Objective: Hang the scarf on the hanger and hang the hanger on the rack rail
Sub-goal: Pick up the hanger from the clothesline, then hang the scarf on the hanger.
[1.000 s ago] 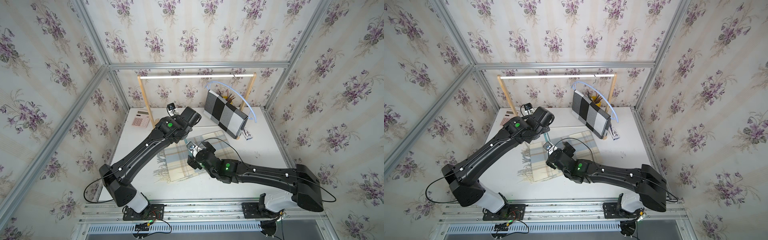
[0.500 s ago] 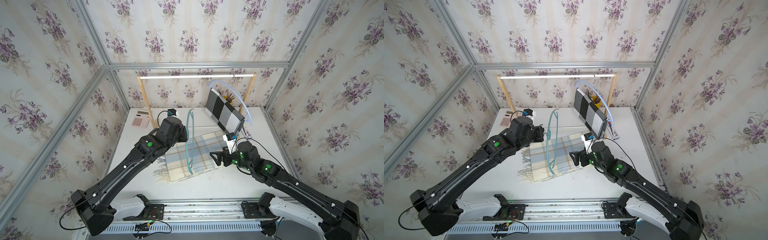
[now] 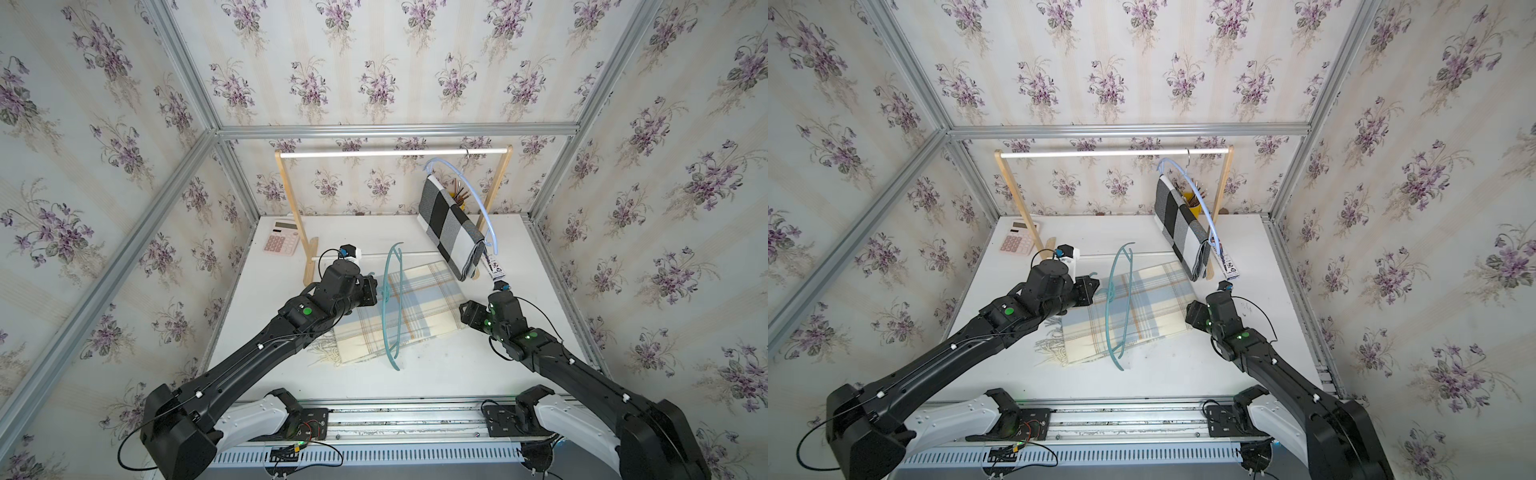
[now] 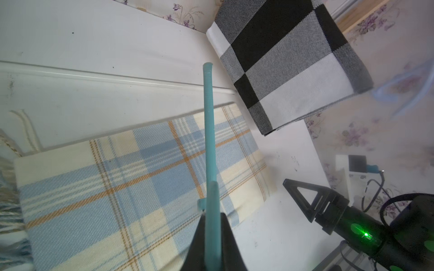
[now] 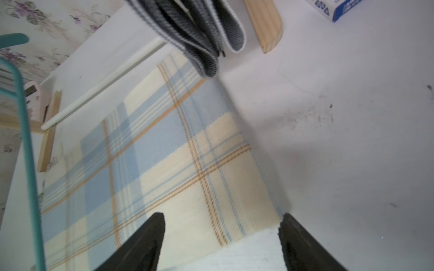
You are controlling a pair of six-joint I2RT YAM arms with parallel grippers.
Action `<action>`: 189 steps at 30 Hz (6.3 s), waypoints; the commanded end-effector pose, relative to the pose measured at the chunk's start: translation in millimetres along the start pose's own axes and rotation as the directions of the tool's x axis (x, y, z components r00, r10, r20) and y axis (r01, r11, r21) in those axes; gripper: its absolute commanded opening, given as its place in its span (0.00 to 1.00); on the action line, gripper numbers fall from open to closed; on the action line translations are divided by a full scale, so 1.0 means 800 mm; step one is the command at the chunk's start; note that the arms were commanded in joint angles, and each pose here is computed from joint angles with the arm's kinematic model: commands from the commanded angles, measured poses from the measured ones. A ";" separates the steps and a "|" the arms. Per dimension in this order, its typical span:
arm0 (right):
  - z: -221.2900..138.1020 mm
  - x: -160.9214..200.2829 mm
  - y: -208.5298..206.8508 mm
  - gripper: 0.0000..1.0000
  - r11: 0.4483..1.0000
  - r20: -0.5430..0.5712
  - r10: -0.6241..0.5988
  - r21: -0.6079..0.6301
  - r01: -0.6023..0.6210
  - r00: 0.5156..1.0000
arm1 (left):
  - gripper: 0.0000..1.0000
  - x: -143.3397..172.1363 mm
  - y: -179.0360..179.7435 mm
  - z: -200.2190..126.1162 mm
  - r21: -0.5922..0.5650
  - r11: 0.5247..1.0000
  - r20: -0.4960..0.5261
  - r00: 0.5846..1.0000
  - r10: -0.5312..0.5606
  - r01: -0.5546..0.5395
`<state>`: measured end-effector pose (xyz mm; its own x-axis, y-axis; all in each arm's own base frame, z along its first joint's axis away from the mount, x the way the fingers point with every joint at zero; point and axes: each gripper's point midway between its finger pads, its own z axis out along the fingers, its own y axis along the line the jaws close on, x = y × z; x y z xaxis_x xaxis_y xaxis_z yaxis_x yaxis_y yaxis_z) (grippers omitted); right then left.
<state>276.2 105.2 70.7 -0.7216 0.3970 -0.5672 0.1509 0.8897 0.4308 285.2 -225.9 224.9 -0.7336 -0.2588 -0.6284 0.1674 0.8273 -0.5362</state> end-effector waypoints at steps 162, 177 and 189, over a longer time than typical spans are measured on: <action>0.011 0.094 0.295 0.64 0.847 -0.230 -0.036 -0.523 -0.093 0.972 | 0.00 0.028 0.051 0.032 -0.019 0.998 -0.230 0.971 -0.070 0.068; -0.072 0.082 0.181 0.64 0.891 0.129 -0.308 -0.308 0.333 0.943 | 0.00 0.019 0.029 0.044 -0.325 0.933 -0.220 0.972 0.084 -0.154; -0.105 0.127 0.227 0.64 0.827 0.262 -0.360 -0.353 0.437 0.895 | 0.00 0.034 -0.003 0.076 -0.521 0.848 -0.197 0.980 -0.010 -0.096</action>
<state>166.7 279.6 134.9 -0.5782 0.0330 -0.8153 -0.4417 0.8274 0.3468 304.5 -276.4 174.3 -0.8636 -0.0908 -0.4959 -0.0260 0.9904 -0.1360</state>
